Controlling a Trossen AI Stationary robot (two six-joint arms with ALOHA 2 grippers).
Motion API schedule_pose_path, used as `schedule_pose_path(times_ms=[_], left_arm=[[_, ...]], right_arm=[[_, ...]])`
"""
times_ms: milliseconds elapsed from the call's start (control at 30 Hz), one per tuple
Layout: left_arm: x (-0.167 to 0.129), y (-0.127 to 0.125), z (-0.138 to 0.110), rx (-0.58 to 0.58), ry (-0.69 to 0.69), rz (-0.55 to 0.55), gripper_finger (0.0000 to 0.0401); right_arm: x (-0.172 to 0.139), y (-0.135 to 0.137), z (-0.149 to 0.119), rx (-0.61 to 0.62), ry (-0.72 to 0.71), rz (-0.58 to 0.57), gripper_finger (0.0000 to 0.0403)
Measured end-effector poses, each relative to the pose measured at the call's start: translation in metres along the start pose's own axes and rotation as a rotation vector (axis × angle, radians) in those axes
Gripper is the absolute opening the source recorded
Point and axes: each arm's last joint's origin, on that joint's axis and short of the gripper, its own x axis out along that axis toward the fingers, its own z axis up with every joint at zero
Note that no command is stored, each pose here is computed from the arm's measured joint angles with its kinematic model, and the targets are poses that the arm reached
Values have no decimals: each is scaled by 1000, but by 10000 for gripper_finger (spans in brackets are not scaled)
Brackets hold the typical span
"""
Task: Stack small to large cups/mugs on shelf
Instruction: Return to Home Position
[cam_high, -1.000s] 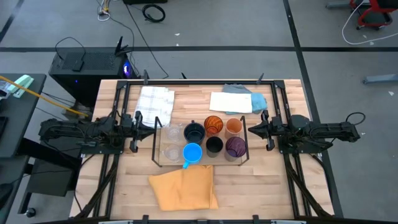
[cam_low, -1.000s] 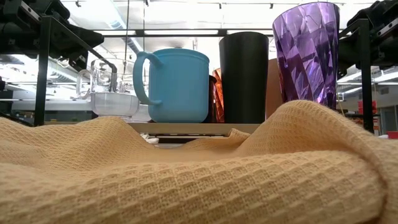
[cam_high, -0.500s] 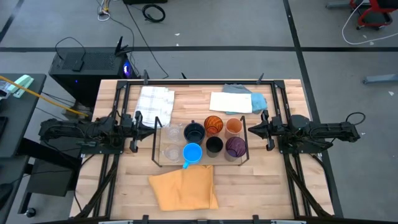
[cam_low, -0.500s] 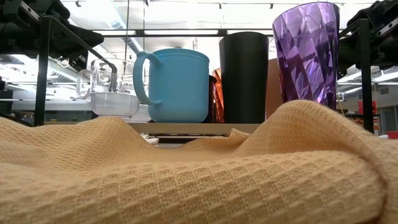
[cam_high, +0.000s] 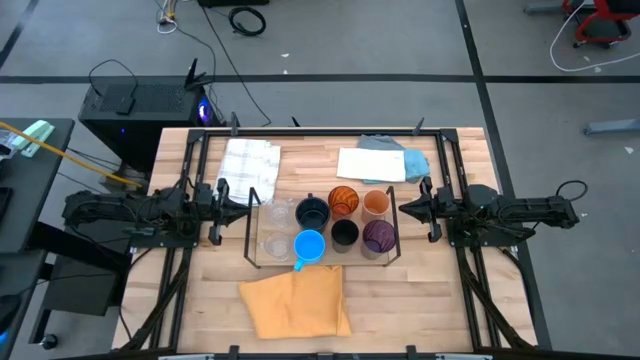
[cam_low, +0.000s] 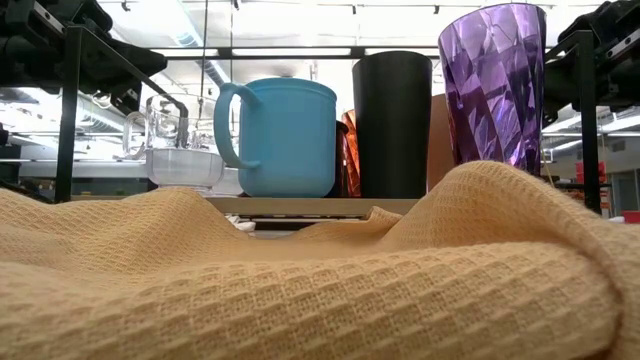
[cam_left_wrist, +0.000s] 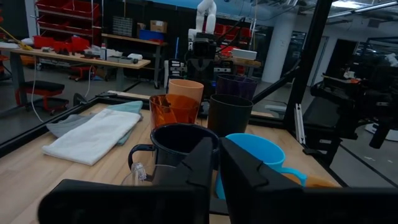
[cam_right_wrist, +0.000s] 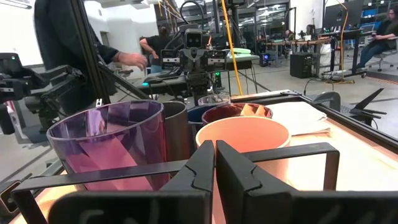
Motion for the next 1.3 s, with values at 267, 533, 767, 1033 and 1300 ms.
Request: schedule_pose_path(times_ms=[267, 533, 767, 1033, 1300], left_arm=[[0, 0, 0, 0, 0, 0, 24], [0, 0, 0, 0, 0, 0, 32], [0, 0, 0, 0, 0, 0, 39], [0, 0, 0, 0, 0, 0, 27], [0, 0, 0, 0, 0, 0, 27]], right_arm=[[0, 0, 0, 0, 0, 0, 22], [0, 0, 0, 0, 0, 0, 25], [0, 0, 0, 0, 0, 0, 25], [0, 0, 0, 0, 0, 0, 25], [0, 0, 0, 0, 0, 0, 25]])
